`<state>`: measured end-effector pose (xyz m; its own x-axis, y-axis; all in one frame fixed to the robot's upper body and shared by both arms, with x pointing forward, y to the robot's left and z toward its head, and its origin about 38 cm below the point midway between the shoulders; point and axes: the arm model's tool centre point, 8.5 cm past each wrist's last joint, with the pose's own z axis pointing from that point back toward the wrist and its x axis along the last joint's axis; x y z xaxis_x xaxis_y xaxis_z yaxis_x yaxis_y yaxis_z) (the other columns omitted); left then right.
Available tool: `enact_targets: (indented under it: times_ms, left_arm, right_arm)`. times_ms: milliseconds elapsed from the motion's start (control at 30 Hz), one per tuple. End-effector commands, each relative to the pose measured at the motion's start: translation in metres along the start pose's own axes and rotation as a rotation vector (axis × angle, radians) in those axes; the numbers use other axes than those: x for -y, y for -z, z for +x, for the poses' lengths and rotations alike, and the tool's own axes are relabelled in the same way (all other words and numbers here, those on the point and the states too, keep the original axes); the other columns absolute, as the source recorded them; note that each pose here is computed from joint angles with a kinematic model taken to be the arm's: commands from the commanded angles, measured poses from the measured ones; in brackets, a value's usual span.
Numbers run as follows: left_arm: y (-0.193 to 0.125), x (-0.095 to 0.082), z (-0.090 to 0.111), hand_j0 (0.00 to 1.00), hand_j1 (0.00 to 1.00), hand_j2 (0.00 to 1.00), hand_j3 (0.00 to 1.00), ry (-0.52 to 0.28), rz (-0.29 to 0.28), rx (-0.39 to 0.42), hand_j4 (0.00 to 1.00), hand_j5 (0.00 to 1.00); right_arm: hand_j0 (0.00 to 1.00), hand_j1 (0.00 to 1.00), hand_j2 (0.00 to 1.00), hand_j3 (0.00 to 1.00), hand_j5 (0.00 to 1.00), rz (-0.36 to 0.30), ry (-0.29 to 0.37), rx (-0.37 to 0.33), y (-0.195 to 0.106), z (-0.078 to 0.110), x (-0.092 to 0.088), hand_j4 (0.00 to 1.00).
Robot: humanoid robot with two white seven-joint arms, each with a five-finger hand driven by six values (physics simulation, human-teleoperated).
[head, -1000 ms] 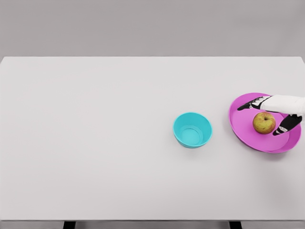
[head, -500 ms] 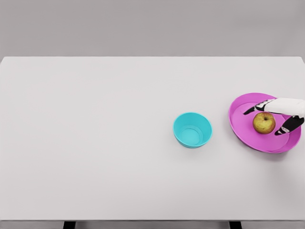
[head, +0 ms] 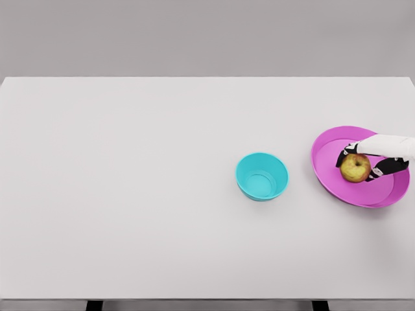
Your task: Put the apple from the pink plate into the blue bowl with your right arm
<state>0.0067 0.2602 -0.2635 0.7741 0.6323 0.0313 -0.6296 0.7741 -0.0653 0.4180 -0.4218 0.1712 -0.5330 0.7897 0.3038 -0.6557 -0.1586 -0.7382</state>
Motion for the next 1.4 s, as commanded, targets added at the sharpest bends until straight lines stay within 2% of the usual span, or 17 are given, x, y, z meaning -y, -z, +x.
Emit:
enact_targets:
  times_ms: [0,133,167,233,400,500,567,800,967,1167,1267,1367]
  left_arm:
    - [0.0,0.0,0.0,1.0,1.0,1.0,1.0,-0.001,0.0,0.0,1.0,1.0]
    - [0.0,-0.001,-0.001,1.0,1.0,1.0,1.0,-0.001,0.001,-0.002,1.0,1.0]
    - [0.0,0.0,0.0,1.0,1.0,1.0,1.0,-0.001,0.0,0.0,1.0,1.0]
    - [0.0,0.0,0.0,1.0,1.0,1.0,1.0,-0.001,-0.001,0.001,1.0,1.0]
    - [0.0,0.0,0.0,1.0,1.0,1.0,1.0,-0.001,-0.001,0.001,1.0,1.0]
    - [0.0,0.0,0.0,1.0,1.0,1.0,1.0,0.001,-0.001,0.001,1.0,1.0]
    - [0.0,0.0,-0.001,1.0,1.0,1.0,1.0,-0.001,0.0,0.0,1.0,1.0]
    - [0.0,0.0,0.0,1.0,1.0,1.0,1.0,-0.001,-0.001,0.001,1.0,1.0]
    - [0.0,0.0,0.0,1.0,1.0,1.0,1.0,-0.001,0.0,0.0,1.0,1.0]
    - [0.0,-0.001,-0.001,1.0,1.0,1.0,1.0,-0.001,0.001,-0.002,1.0,1.0]
    - [0.0,0.0,0.0,1.0,1.0,1.0,1.0,0.001,0.0,-0.001,1.0,1.0]
    - [0.0,0.0,0.0,1.0,1.0,1.0,1.0,-0.001,-0.001,0.001,1.0,1.0]
  right_arm:
    - [0.44,0.44,0.44,0.44,0.44,0.016,-0.012,-0.001,0.001,0.0,-0.003,0.44]
    - [0.43,0.43,0.43,0.43,0.43,-0.033,-0.011,-0.006,-0.008,-0.001,0.009,0.43]
    - [0.38,0.38,0.38,0.38,0.38,-0.046,-0.013,-0.006,-0.009,0.0,0.013,0.38]
    - [0.37,0.37,0.37,0.37,0.37,-0.06,-0.016,-0.004,-0.01,0.0,0.018,0.37]
    - [0.37,0.37,0.37,0.37,0.37,-0.105,-0.113,0.131,-0.008,0.05,0.047,0.37]
    - [0.37,0.37,0.37,0.37,0.37,-0.107,-0.131,0.165,-0.004,0.062,0.049,0.37]
    - [0.37,0.37,0.37,0.37,0.37,-0.102,-0.151,0.207,0.0,0.077,0.049,0.37]
    - [0.37,0.37,0.37,0.37,0.37,-0.126,-0.242,0.349,0.011,0.129,0.067,0.37]
    - [0.37,0.37,0.37,0.37,0.37,-0.105,-0.276,0.452,0.037,0.161,0.07,0.37]
    - [0.38,0.38,0.38,0.38,0.38,-0.109,-0.288,0.454,0.036,0.163,0.074,0.38]
    - [0.38,0.38,0.38,0.38,0.38,-0.11,-0.295,0.474,0.043,0.169,0.077,0.38]
    - [0.38,0.38,0.38,0.38,0.38,-0.11,-0.292,0.471,0.051,0.168,0.08,0.38]
